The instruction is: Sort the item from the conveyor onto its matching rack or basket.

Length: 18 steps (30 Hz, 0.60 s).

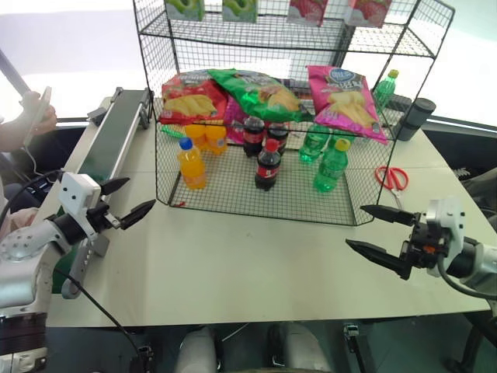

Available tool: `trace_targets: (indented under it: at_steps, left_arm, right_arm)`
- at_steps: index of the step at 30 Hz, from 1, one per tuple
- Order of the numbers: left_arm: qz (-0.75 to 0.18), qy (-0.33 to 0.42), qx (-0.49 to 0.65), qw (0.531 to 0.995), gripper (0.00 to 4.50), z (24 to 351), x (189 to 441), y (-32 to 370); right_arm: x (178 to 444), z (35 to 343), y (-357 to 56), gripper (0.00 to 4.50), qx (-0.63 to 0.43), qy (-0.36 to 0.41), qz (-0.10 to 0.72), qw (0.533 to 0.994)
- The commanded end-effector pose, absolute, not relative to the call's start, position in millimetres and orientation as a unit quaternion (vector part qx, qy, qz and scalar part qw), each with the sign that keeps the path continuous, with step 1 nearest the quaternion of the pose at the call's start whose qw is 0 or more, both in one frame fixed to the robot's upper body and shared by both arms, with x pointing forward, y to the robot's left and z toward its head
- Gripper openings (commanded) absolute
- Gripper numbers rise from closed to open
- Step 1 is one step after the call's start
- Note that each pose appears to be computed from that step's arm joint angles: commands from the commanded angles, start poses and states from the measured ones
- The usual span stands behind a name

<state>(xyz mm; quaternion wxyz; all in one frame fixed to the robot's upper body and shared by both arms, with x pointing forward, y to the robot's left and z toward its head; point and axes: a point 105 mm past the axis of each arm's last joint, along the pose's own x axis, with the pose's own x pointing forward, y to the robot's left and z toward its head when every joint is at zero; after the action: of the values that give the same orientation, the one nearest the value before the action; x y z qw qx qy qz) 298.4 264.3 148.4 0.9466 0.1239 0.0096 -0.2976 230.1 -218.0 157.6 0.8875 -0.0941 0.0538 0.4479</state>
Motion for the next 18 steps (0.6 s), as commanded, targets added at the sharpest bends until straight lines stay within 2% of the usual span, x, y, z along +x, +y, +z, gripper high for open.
trace_targets:
  at_steps: [1,18]
  left_arm:
    - [-0.300,-0.019,0.145,0.943,4.50,162.4,300.3,260.9]
    - [-0.316,-0.030,0.128,0.940,4.50,163.8,300.3,252.0]
  right_arm:
    - [231.0,162.3,-218.5,4.45,-0.109,0.042,0.450,0.886]
    - [233.9,158.7,-218.0,4.45,-0.114,0.042,0.451,0.884]
